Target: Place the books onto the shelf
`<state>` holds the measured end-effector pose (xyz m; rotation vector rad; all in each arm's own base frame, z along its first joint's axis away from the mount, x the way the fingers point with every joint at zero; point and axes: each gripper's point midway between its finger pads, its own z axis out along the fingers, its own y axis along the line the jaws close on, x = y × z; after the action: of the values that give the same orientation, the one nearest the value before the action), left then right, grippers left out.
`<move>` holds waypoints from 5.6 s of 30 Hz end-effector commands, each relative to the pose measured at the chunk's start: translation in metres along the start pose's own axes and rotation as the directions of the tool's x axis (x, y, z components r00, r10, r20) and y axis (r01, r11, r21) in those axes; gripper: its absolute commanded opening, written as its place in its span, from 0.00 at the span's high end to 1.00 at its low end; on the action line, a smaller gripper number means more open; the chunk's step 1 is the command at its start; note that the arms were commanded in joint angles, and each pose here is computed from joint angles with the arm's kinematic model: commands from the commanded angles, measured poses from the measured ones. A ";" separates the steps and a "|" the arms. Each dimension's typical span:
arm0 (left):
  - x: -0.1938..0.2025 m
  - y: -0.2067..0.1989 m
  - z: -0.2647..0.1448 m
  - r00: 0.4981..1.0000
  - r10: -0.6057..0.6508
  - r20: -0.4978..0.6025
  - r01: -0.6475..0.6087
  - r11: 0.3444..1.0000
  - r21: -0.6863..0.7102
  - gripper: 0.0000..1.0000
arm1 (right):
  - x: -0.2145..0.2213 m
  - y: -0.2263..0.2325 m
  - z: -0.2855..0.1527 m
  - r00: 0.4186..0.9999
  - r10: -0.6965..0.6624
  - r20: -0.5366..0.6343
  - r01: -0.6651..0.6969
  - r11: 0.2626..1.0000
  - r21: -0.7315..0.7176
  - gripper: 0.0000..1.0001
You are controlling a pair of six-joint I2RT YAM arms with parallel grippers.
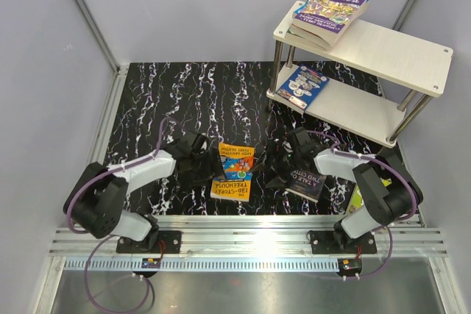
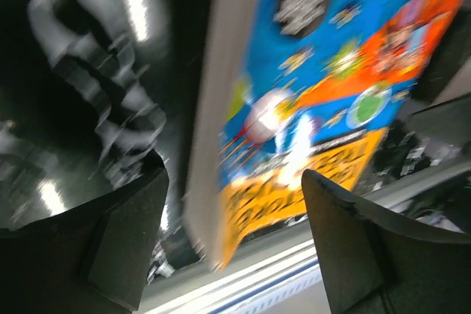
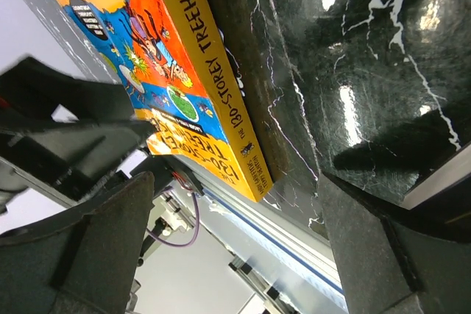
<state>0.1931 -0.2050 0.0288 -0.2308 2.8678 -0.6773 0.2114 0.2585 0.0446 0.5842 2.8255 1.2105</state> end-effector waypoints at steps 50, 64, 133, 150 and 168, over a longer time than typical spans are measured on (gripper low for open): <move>-0.025 -0.141 -0.087 0.980 -0.197 -0.015 0.143 0.656 0.741 1.00 | 0.003 0.054 -0.067 0.980 -0.113 0.163 0.130 0.986 -0.101 0.00; -0.032 -0.158 -0.096 0.981 -0.195 -0.005 0.128 0.623 0.772 1.00 | 0.016 0.099 -0.089 0.978 -0.151 0.146 0.187 0.942 -0.278 0.81; 0.023 -0.046 -0.130 0.985 0.029 0.172 -0.085 0.939 0.332 0.22 | -0.324 0.051 -0.148 0.773 0.360 0.521 -0.117 0.889 -0.442 0.27; 0.013 -0.055 -0.126 0.984 0.023 0.178 -0.085 0.933 0.350 0.23 | -0.290 0.027 -0.156 0.824 0.226 0.520 -0.167 0.973 -0.159 0.21; 0.018 -0.053 -0.107 0.991 -0.027 0.130 -0.025 0.925 0.380 0.23 | -0.178 -0.027 -0.191 0.811 0.075 0.580 -0.161 0.982 0.099 0.17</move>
<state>0.1518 -0.1989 0.1387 -0.2135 2.5846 -1.0718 0.3709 0.0601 0.1536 0.9528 2.3010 0.8385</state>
